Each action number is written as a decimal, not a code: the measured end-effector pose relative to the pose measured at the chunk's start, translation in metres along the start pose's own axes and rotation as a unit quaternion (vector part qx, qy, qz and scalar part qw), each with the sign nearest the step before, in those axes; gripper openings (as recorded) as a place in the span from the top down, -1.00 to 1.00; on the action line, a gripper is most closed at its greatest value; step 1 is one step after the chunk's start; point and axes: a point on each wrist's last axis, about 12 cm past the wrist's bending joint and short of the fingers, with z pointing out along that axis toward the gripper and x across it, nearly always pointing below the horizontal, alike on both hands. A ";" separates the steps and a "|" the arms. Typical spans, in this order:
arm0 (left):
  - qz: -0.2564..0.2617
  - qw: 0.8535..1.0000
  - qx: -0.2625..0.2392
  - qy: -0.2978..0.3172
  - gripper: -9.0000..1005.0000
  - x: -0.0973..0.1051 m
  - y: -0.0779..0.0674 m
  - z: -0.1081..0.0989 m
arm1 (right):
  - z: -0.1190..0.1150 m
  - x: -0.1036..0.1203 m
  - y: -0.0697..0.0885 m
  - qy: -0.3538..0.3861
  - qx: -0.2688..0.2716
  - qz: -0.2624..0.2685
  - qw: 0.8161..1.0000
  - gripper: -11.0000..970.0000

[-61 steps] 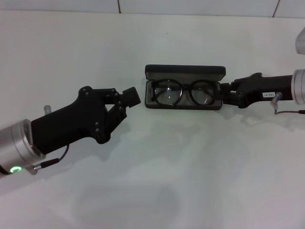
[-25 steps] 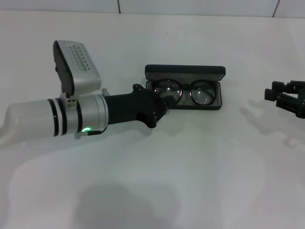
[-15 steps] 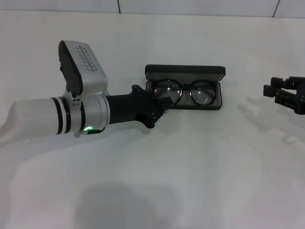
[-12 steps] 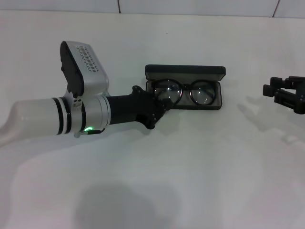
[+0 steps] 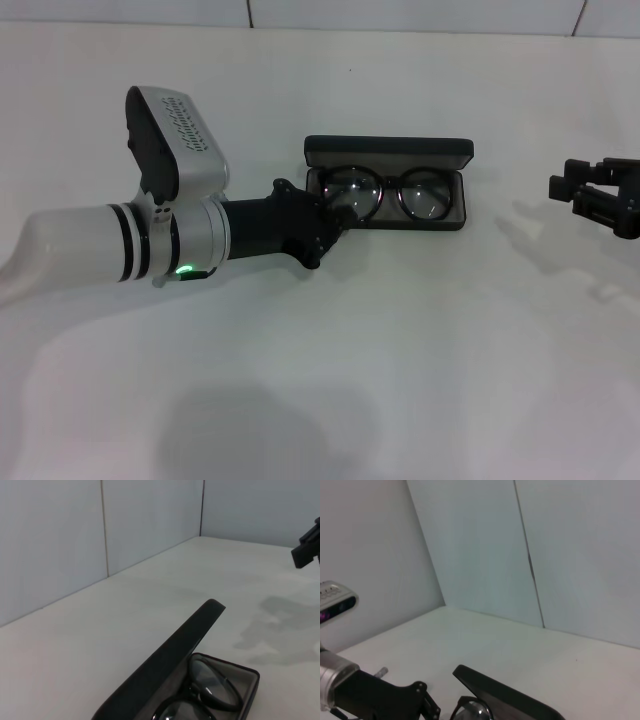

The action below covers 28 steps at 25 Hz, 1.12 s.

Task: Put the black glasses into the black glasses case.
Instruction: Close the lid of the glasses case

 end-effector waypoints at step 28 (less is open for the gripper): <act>-0.008 1.000 -0.010 0.008 0.84 0.004 -0.001 0.002 | 0.001 0.003 0.001 -0.006 -0.005 0.006 1.000 0.36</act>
